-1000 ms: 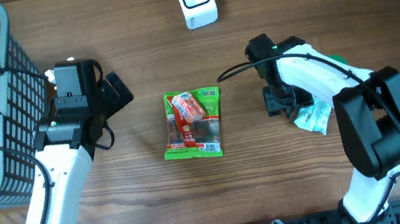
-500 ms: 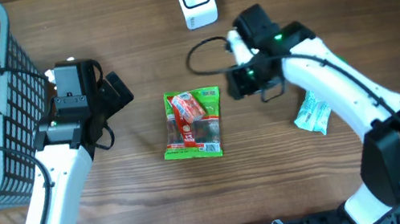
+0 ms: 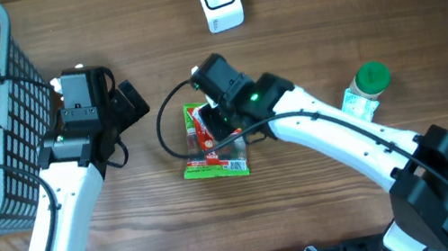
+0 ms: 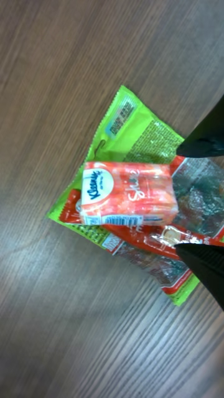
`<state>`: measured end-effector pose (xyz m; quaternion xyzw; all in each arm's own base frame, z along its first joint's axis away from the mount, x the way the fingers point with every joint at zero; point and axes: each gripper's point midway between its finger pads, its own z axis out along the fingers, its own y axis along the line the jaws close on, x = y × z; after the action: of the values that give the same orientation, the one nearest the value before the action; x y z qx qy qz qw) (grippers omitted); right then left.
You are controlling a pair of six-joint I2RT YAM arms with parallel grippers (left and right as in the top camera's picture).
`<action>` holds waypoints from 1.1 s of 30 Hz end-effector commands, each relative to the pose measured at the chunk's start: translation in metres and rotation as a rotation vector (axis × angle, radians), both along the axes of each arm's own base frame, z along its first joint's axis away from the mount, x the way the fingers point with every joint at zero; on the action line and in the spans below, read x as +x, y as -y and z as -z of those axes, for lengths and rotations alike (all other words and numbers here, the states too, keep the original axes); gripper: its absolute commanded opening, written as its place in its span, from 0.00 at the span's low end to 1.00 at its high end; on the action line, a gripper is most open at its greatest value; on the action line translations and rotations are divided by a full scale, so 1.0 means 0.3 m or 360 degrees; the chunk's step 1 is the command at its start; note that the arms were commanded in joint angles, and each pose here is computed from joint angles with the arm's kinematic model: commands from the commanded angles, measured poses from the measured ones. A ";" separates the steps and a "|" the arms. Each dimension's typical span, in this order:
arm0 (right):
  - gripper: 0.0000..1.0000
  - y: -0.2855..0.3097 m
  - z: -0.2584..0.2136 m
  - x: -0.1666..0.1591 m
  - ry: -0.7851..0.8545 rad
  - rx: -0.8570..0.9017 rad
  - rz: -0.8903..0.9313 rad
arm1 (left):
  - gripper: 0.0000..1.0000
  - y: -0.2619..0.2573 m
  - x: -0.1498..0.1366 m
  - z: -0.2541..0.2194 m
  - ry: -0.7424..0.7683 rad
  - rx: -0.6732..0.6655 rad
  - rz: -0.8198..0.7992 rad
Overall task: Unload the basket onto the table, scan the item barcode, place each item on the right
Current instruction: 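Reach the right gripper to the red tissue pack on the center packet, then grasp the red tissue pack and set it right of the center packet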
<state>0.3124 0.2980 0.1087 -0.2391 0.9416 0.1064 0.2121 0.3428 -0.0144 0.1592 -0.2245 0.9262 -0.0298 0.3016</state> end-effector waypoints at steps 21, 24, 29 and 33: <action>0.29 -0.033 0.252 0.021 0.0043 -0.0250 0.0031 | 1.00 -0.012 0.008 -0.011 0.0016 0.0012 -0.0017; 0.13 -0.034 0.250 0.024 0.0047 -0.0245 0.0035 | 1.00 -0.012 0.008 -0.011 0.0016 0.0012 -0.0017; 0.04 0.010 0.101 0.084 0.0070 -0.0058 0.0185 | 1.00 -0.012 0.008 -0.011 0.0016 0.0012 -0.0017; 0.04 0.126 0.005 0.108 -0.0084 0.0124 0.0271 | 1.00 -0.012 0.008 -0.011 0.0016 0.0012 -0.0017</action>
<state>0.3428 0.2763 0.0824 -0.1789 0.9567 0.0771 0.2163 0.3428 -0.0144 0.1592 -0.2244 0.9262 -0.0300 0.3015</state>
